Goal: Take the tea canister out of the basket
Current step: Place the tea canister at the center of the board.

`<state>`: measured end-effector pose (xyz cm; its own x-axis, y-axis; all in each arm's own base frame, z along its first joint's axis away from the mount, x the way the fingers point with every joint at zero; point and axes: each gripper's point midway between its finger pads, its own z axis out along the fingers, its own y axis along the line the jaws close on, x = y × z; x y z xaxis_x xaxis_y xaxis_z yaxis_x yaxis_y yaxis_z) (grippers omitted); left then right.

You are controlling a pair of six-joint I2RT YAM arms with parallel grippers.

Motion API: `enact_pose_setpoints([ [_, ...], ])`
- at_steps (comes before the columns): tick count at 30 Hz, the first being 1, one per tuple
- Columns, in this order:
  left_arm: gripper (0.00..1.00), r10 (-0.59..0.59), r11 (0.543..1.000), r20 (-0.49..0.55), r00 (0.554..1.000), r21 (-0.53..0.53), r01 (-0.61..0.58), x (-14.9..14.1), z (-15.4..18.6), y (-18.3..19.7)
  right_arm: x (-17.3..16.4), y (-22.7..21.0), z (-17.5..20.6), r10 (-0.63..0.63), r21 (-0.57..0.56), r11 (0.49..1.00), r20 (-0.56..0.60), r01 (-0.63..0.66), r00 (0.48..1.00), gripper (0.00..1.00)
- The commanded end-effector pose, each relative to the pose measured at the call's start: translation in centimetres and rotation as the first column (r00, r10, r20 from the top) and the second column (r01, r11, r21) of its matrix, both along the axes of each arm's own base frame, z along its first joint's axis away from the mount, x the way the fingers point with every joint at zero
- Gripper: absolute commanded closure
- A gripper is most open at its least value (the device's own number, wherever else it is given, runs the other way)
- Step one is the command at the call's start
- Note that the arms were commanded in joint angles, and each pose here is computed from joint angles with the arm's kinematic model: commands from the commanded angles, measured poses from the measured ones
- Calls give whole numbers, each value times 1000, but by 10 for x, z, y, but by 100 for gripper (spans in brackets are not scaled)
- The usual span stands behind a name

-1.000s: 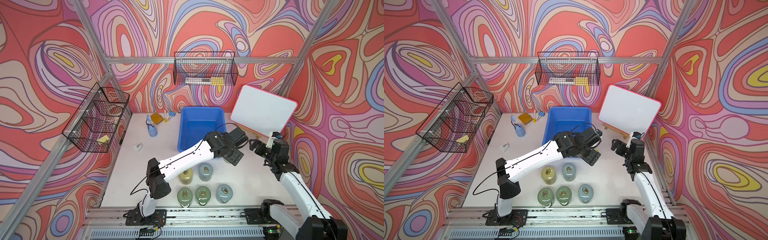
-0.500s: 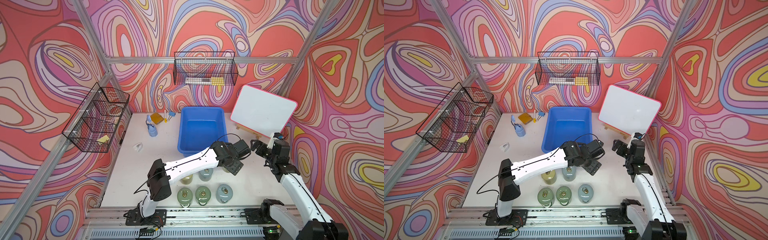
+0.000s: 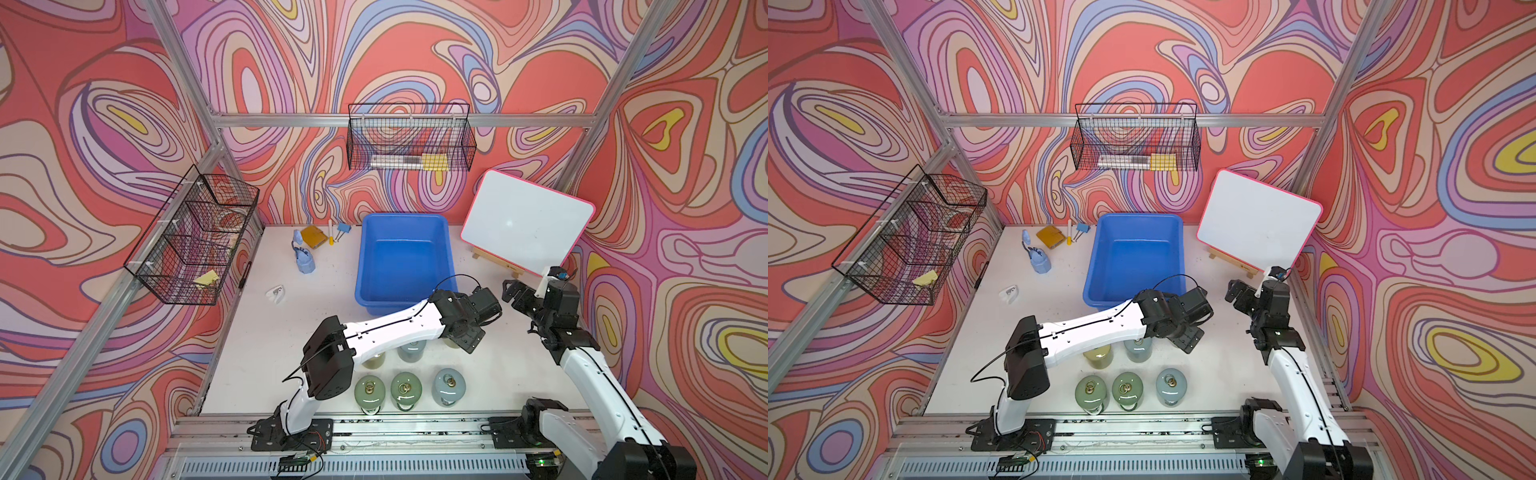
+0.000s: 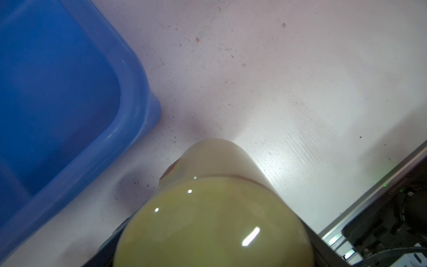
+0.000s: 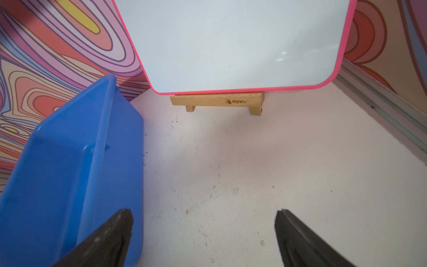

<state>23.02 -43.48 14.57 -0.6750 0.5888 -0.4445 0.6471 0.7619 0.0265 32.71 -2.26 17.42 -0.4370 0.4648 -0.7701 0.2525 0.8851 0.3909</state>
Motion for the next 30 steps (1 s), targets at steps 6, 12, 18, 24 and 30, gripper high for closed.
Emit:
enact_pose_setpoints([
  [6, 68, 40, 999, 52, 998, -14, -40, 12, -11, -11, -4, -8, -7, -47, -13, 999, -23, 46, 999, 2],
  [12, 68, 44, 999, 58, 997, 14, -45, 15, -24, -10, -4, -9, -7, -50, -14, 999, -21, 49, 999, 2],
  [18, 68, 43, 998, 36, 998, 32, -44, 13, -39, -11, -5, -10, -7, -55, -18, 998, -20, 54, 998, 2],
  [24, 68, 49, 998, 16, 999, 41, -50, 11, -50, -11, -6, -10, -6, -58, -20, 998, -18, 58, 998, 2],
  [30, 68, 50, 998, 0, 999, 50, -49, 9, -58, -11, -6, -11, -5, -60, -20, 998, -16, 60, 998, 2],
])
